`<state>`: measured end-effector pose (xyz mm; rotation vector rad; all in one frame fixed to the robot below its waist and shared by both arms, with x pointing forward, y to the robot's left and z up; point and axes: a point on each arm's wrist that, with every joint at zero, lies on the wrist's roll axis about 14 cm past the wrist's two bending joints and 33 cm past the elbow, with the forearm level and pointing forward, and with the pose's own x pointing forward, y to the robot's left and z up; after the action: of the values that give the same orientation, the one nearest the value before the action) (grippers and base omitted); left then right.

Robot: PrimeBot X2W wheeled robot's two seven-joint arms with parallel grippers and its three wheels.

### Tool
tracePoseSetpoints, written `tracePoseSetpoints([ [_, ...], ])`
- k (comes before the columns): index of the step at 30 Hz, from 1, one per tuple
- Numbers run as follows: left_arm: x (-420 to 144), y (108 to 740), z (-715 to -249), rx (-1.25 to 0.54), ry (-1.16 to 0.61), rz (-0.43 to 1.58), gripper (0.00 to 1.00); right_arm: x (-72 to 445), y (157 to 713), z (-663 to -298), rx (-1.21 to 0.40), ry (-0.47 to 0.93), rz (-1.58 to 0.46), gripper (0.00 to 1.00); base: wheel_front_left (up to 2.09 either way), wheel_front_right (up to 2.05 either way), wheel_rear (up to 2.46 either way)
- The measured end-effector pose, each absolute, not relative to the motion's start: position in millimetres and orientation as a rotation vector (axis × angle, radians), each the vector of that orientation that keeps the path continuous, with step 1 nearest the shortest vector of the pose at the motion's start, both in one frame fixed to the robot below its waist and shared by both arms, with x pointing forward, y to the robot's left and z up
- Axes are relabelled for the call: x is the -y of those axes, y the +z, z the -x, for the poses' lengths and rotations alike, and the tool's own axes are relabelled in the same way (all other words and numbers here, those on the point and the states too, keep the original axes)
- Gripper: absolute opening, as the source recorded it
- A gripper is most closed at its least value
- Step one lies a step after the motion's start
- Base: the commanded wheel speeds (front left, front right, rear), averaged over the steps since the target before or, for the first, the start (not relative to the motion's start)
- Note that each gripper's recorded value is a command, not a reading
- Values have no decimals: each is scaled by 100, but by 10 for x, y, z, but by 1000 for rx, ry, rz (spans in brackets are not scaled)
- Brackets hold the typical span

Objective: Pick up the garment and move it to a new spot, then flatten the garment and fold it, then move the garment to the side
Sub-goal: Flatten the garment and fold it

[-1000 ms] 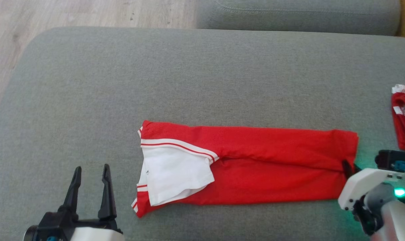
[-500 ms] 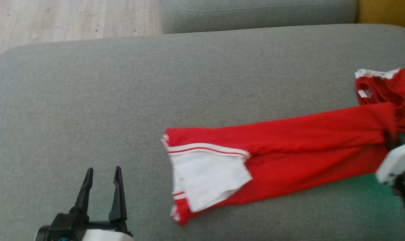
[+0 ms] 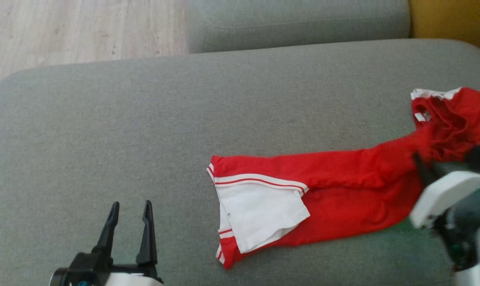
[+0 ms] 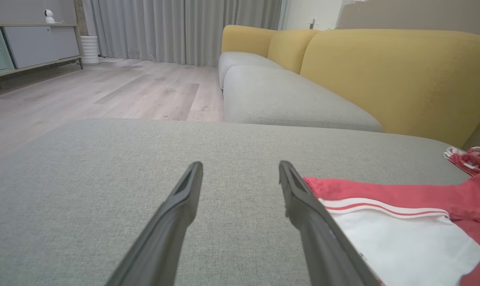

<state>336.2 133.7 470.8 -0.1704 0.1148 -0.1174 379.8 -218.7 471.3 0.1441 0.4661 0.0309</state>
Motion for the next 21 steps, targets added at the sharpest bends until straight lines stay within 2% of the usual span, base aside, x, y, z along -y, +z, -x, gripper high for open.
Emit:
tracePoseSetpoints([
  [13, -1542, 4811, -3194, -85, -53, 172, 100, 374, 4823, -3538, -487, 532, -319, 0, 0, 0, 0],
  [21, -1623, 4769, -3102, -99, -18, 174, 100, -206, 4624, -3417, -559, 694, -369, 0, 0, 0, 0],
])
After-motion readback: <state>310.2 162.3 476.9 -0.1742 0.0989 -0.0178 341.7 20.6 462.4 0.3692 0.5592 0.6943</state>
